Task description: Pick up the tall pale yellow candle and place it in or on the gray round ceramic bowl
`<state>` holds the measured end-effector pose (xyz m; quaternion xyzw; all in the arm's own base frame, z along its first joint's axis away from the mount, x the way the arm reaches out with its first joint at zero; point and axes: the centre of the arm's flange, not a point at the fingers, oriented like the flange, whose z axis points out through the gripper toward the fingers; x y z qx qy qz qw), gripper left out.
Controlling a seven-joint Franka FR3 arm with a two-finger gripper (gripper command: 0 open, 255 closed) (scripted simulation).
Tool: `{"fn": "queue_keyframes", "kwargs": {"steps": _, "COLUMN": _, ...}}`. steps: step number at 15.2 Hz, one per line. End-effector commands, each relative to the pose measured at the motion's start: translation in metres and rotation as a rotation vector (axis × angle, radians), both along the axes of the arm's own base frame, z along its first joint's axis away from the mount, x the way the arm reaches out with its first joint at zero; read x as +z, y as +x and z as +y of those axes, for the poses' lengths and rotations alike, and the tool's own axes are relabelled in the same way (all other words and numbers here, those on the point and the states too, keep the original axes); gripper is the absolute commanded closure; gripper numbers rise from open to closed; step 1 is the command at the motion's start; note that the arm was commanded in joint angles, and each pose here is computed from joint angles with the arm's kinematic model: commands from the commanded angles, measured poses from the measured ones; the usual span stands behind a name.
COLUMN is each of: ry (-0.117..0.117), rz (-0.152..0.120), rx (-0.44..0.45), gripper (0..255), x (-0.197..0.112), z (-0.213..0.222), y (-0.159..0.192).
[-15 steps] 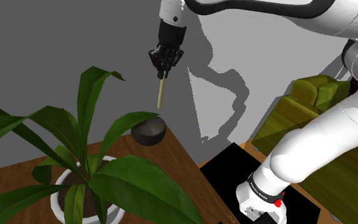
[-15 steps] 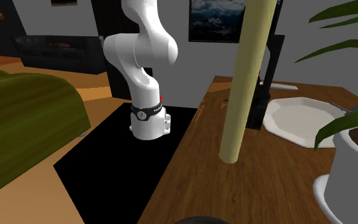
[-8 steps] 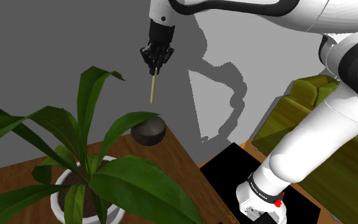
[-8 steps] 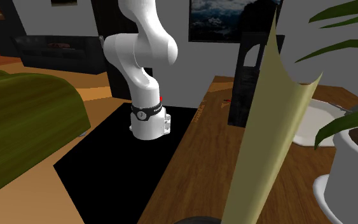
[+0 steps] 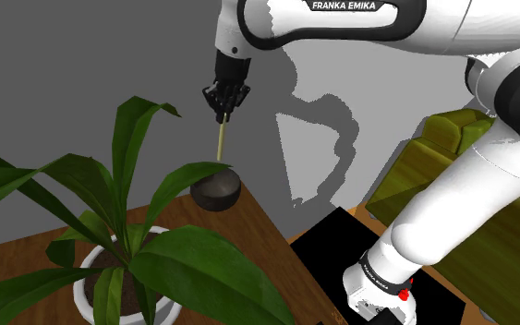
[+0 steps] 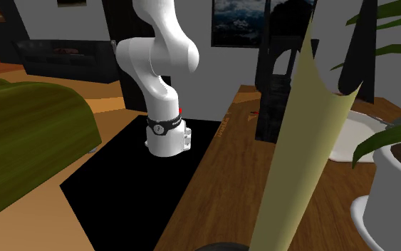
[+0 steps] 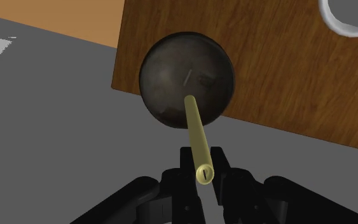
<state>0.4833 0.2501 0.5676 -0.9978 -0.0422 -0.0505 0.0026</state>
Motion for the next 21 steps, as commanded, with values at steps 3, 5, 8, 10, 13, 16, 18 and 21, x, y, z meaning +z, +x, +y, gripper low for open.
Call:
{"fn": "queue_keyframes", "kwargs": {"steps": 3, "ry": 0.0, "rz": -0.001, "rx": 0.0, "gripper": 255, "x": -0.022, "z": 0.001, "y": 0.001}}
{"fn": "queue_keyframes", "kwargs": {"steps": 5, "ry": 0.0, "rz": -0.001, "rx": 0.0, "gripper": 255, "x": -0.032, "z": 0.001, "y": 0.001}}
{"fn": "queue_keyframes", "kwargs": {"steps": 8, "ry": 0.0, "rz": -0.001, "rx": 0.0, "gripper": 255, "x": -0.048, "z": 0.001, "y": 0.001}}
{"fn": "queue_keyframes", "kwargs": {"steps": 10, "ry": 0.0, "rz": -0.001, "rx": 0.0, "gripper": 255, "x": -0.058, "z": 0.001, "y": 0.001}}
{"fn": "queue_keyframes", "kwargs": {"steps": 13, "ry": 0.0, "rz": -0.001, "rx": 0.0, "gripper": 255, "x": -0.074, "z": 0.001, "y": 0.001}}
{"fn": "queue_keyframes", "kwargs": {"steps": 16, "ry": 0.0, "rz": -0.001, "rx": 0.0, "gripper": 255, "x": -0.078, "z": 0.001, "y": 0.001}}
{"fn": "queue_keyframes", "kwargs": {"steps": 18, "ry": 0.0, "rz": -0.001, "rx": 0.0, "gripper": 255, "x": -0.078, "z": 0.001, "y": 0.001}}
{"fn": "queue_keyframes", "kwargs": {"steps": 21, "ry": 0.0, "rz": -0.001, "rx": 0.0, "gripper": 255, "x": -0.078, "z": 0.001, "y": 0.001}}
